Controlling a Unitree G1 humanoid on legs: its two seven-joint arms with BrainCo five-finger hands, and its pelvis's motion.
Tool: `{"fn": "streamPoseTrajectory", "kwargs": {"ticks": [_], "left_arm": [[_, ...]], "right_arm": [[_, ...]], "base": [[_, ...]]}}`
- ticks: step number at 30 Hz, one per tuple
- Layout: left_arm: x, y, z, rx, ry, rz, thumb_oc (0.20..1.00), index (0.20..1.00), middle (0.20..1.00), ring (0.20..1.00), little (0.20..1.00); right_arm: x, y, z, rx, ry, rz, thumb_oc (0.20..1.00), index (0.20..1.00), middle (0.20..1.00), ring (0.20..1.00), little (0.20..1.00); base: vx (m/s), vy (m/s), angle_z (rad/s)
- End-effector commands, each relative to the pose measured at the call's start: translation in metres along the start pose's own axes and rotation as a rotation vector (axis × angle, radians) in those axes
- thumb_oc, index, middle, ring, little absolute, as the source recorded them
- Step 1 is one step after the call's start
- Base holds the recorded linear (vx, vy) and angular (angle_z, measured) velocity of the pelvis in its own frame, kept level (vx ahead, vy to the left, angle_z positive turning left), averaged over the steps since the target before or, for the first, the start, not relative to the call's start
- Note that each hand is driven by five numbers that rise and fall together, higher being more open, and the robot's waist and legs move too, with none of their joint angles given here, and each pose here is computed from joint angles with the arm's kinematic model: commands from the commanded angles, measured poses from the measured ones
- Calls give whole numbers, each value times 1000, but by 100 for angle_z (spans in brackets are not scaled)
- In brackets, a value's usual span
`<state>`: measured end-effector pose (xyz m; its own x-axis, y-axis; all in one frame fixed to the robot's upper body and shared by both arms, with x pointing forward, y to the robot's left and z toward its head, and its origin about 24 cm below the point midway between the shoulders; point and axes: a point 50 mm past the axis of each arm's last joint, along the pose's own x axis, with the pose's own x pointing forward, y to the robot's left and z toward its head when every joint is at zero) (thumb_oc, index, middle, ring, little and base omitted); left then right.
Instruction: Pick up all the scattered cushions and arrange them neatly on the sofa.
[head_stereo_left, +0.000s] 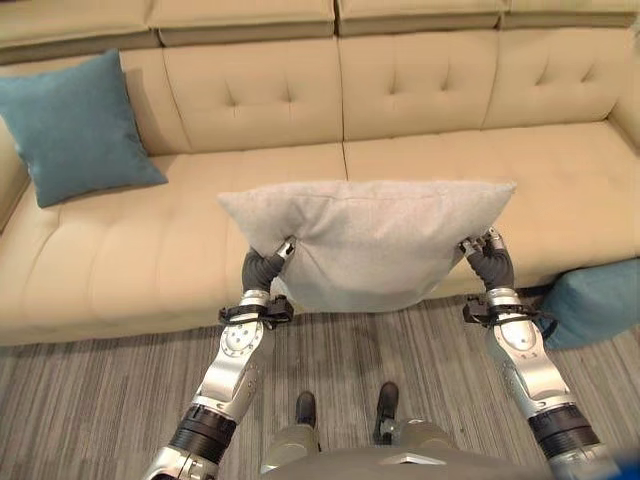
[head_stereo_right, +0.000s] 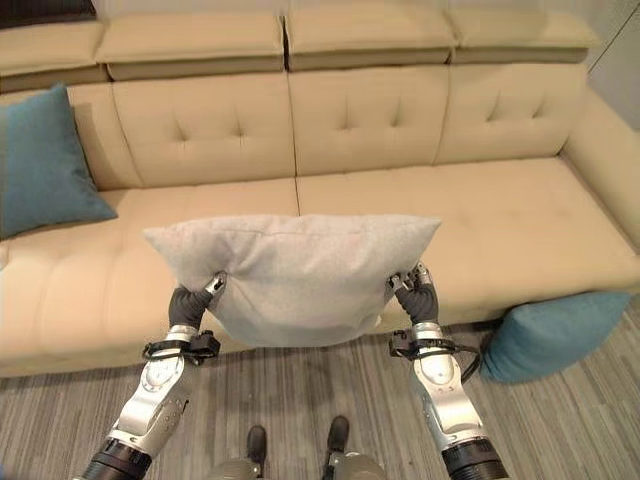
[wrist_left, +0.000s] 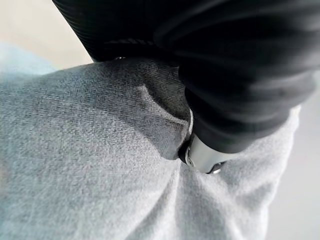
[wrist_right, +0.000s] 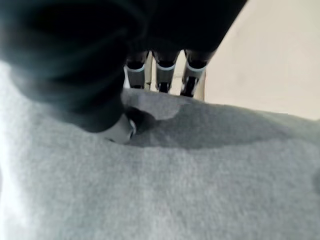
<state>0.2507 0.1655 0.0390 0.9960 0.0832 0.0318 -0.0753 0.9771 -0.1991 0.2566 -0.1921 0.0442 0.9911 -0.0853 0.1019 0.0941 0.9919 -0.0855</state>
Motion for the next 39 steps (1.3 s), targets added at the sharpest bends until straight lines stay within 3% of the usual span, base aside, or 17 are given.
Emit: {"fn": "streamPoseTrajectory", "kwargs": {"ticks": [1, 17, 39], "left_arm": [[10, -21, 30, -2, -168, -132, 200, 200, 200, 200, 200], [8, -26, 37, 54, -197, -175, 200, 200, 200, 200, 200], [7, -41, 29, -20, -154, -241, 200, 200, 200, 200, 200]], "right_arm": [[8, 5, 37, -12, -196, 27, 200, 200, 200, 200, 200], [17, 36, 57, -10, -276, 146, 200, 200, 200, 200, 200], [9, 7, 50, -57, -239, 94, 200, 200, 200, 200, 200]], "base": [[93, 42, 20], [168, 153, -17], [198, -106, 22]]}}
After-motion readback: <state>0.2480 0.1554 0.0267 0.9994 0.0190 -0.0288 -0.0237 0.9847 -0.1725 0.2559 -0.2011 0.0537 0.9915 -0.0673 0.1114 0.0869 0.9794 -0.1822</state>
